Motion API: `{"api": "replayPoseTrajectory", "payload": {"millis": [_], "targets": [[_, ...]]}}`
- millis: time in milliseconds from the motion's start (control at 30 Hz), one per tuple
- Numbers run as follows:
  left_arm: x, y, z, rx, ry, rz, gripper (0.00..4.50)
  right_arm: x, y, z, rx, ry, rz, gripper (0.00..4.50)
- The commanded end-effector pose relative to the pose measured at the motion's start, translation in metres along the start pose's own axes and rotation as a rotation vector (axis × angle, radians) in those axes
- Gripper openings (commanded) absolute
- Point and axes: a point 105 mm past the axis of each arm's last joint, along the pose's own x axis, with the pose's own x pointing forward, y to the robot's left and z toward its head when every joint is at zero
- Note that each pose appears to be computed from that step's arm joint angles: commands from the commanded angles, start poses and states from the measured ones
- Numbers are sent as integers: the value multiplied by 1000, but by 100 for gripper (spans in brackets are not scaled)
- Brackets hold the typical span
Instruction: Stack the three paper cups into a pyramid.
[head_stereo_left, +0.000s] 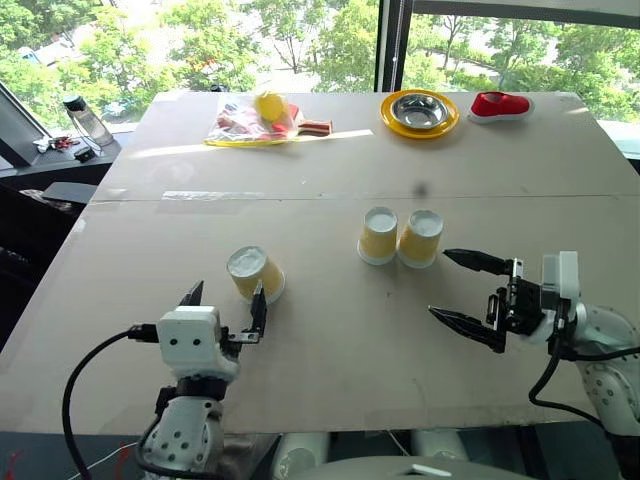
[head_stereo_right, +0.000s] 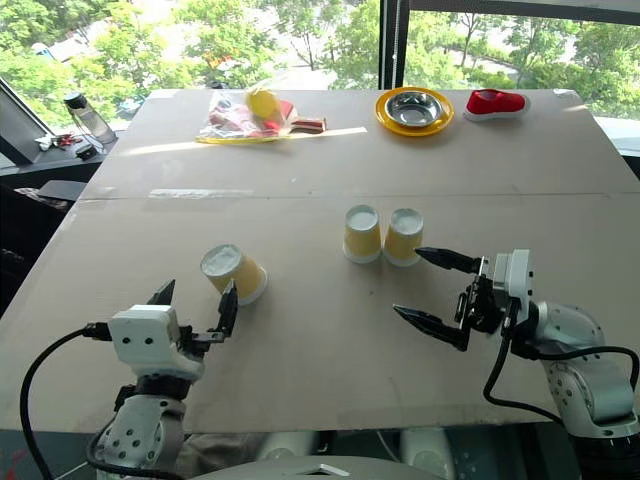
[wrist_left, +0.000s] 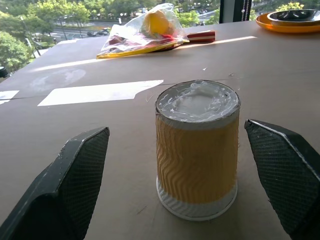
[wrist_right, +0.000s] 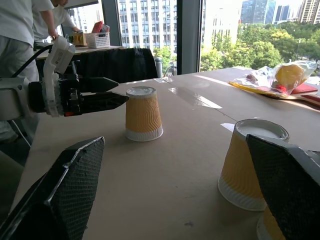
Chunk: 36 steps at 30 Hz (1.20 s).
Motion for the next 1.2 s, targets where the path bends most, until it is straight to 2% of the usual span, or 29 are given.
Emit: {"api": "replayPoseTrajectory", "payload": {"millis": [33,200,400,500,567,633,700,800,900,1033,1200], "targets": [[9,-2,0,-2,-38,-30,446,0,4,10,-32,-14,10,450],[23,-1,-16,-24,-16,-74,446,1,1,12,-44,-23,-30,450],[40,5,-11,0,-59,-93,446,2,2,11,-41,-32,-59,450],[43,6,-7,8,-78,-114,378,0,2,11,-39,-36,-74,450],[43,5,-6,10,-86,-128,280,-1,3,11,-39,-37,-78,450],[44,6,-6,10,-90,-133,210,-1,3,11,-39,-39,-82,450],[47,5,-4,19,-102,-141,196,-1,3,11,-40,-42,-87,450],[61,4,12,18,-156,-168,196,-1,2,12,-39,-53,-100,450],[89,-8,44,-9,-245,-286,196,-2,-1,15,-39,-72,-122,450],[125,-46,93,-59,-348,-576,196,-5,-3,16,-48,-82,-146,450],[147,-102,128,-62,-375,-928,196,-13,-6,19,-52,-105,-224,450]]}}
